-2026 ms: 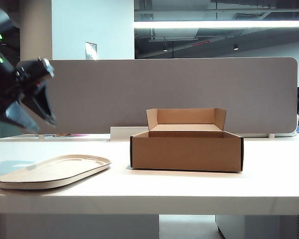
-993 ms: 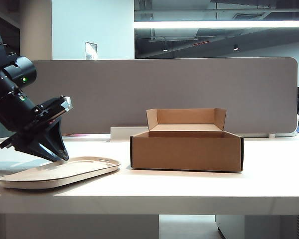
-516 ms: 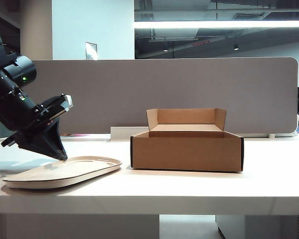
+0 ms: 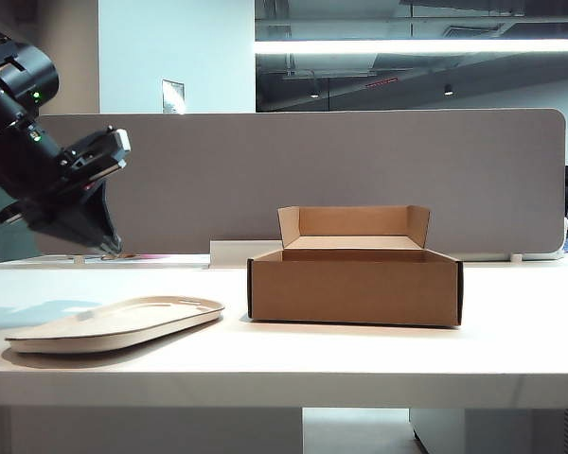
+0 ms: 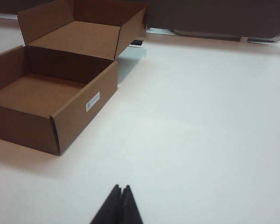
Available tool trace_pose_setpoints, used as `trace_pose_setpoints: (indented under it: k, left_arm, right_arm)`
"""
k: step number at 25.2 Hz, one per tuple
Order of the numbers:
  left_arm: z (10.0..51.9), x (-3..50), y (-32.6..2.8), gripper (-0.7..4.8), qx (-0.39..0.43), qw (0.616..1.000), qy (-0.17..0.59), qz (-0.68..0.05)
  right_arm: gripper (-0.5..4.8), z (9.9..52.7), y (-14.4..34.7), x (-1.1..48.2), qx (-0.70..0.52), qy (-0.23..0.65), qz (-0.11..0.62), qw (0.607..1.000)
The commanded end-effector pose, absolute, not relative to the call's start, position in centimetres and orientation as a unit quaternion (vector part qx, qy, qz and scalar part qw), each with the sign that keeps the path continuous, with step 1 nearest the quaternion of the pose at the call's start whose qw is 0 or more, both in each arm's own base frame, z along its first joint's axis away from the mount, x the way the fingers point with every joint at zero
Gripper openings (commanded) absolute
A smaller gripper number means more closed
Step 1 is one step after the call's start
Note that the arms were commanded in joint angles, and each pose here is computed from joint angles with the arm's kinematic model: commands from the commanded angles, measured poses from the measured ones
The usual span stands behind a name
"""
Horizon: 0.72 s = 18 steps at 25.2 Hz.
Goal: Pick up the lid and place it into the paper box.
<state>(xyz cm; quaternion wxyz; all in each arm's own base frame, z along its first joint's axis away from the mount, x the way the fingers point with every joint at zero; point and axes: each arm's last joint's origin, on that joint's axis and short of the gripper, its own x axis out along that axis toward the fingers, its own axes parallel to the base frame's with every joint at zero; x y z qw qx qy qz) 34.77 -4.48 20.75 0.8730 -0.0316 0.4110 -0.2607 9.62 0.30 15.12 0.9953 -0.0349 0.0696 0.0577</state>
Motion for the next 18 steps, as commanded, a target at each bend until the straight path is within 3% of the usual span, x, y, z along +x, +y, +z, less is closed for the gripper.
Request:
trace_pose_setpoints:
  k: [1, 5, 10, 14, 17, 18]
  left_arm:
    - [20.9, 34.9, -4.4, 2.00, -0.024, 0.877, 0.409, -0.253]
    - [20.0, 35.6, -4.6, 3.64, -0.032, 0.876, 0.399, -0.271]
    - [17.4, 36.6, -4.9, 3.66, -0.051, 0.862, 0.411, -0.292]
    - [16.1, 37.0, -4.9, 3.58, -0.053, 0.857, 0.421, -0.292]
    - [15.7, 37.0, -5.2, 2.14, -0.077, 0.842, 0.417, -0.335]
    - [15.7, 37.0, -5.2, 1.90, -0.079, 0.840, 0.416, -0.340]
  right_arm:
    - [-0.01, 15.0, 0.3, 9.7, -0.033, 0.067, 0.059, 0.995]
    - [-0.01, 15.0, 0.3, 9.7, -0.033, 0.068, 0.059, 0.995]
    - [-0.01, 14.9, 0.3, 9.6, -0.033, 0.074, 0.059, 0.995]
    - [-0.01, 14.9, 0.3, 9.6, -0.033, 0.074, 0.059, 0.995]
    - [-0.01, 14.9, 0.3, 9.6, -0.033, 0.074, 0.059, 0.995]
    - [-0.01, 14.9, 0.3, 9.6, -0.033, 0.074, 0.059, 0.995]
